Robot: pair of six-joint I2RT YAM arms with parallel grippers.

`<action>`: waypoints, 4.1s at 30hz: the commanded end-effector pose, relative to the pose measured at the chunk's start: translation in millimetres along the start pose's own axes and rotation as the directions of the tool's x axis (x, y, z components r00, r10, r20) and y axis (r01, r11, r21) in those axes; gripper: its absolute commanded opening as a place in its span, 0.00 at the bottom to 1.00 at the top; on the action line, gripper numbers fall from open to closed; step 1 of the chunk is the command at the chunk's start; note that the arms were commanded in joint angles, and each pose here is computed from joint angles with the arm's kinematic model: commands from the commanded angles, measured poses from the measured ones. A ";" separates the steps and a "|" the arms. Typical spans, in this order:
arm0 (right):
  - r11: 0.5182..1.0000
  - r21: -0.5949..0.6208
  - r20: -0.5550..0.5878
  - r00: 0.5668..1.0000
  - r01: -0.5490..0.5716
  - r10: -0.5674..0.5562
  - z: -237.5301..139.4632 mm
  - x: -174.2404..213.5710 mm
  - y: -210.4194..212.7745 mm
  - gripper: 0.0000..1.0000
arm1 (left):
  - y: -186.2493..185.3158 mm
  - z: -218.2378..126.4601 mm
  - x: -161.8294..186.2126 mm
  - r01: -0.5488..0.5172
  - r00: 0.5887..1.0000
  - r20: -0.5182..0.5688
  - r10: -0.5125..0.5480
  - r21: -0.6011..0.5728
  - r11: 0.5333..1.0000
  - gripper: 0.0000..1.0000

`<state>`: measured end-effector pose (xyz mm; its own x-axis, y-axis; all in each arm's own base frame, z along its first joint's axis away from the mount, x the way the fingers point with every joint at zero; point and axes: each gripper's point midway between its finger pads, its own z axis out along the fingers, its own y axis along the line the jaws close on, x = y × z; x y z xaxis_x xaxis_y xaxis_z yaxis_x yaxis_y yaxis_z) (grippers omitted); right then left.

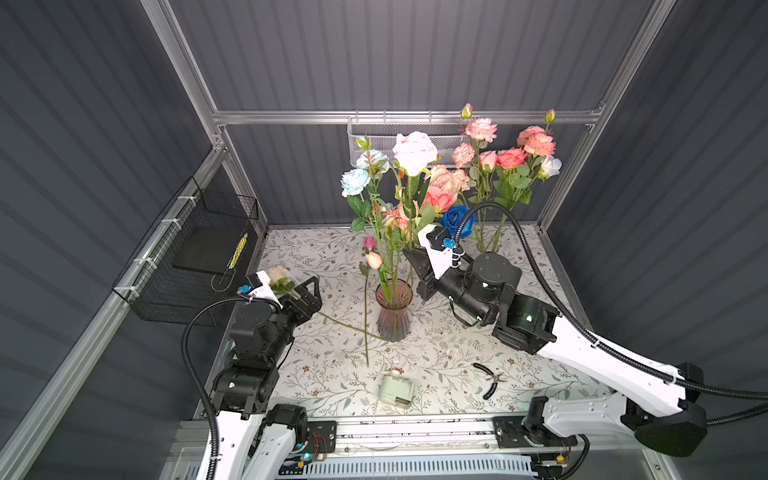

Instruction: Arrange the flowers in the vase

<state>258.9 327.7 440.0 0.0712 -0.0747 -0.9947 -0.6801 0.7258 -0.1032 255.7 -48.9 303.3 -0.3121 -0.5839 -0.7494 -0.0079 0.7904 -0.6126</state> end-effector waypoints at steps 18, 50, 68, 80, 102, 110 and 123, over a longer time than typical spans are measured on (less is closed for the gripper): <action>0.994 -0.103 0.066 0.997 -0.038 0.045 -8.4 -66.7 3.5 0.00 | 10.5 10.9 18.1 -0.031 0.997 -0.070 0.029 -0.030 0.999 1.00; 0.938 -0.097 -0.124 0.939 -0.333 0.320 -37.6 103.4 18.9 0.68 | 49.8 35.3 51.9 -0.029 0.986 -0.168 -0.001 -0.174 0.984 0.99; 0.938 -0.062 -0.064 0.939 -0.341 0.337 -84.2 101.9 2.3 0.68 | 189.5 140.6 97.4 -0.050 0.933 -0.282 -0.224 -0.719 0.694 0.80; 0.943 -0.032 -0.038 0.943 -0.332 0.330 -101.9 101.8 -8.3 0.68 | 221.0 186.2 109.8 0.006 0.921 -0.254 -0.297 -0.751 0.661 0.75; 0.941 -0.021 -0.028 0.941 -0.337 0.336 -104.0 101.1 -11.2 0.67 | 214.4 177.4 111.0 -0.024 0.916 -0.294 -0.275 -0.722 0.692 0.06; 0.942 -0.018 -0.018 0.942 -0.336 0.336 -104.6 97.1 -12.8 0.67 | 195.2 153.5 80.6 -0.022 0.946 -0.246 -0.212 -0.701 0.713 0.00; 0.943 -0.024 -0.005 0.944 -0.331 0.331 -104.6 90.1 -13.1 0.68 | 129.5 80.8 -28.9 -0.076 0.997 -0.032 0.074 -0.671 0.738 0.00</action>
<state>198.0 242.1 343.2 -0.1797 0.1570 -0.9711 -0.6859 0.6876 0.2382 350.7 43.1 200.8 -0.3615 -0.5910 -0.7212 -0.5957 0.7414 -0.3090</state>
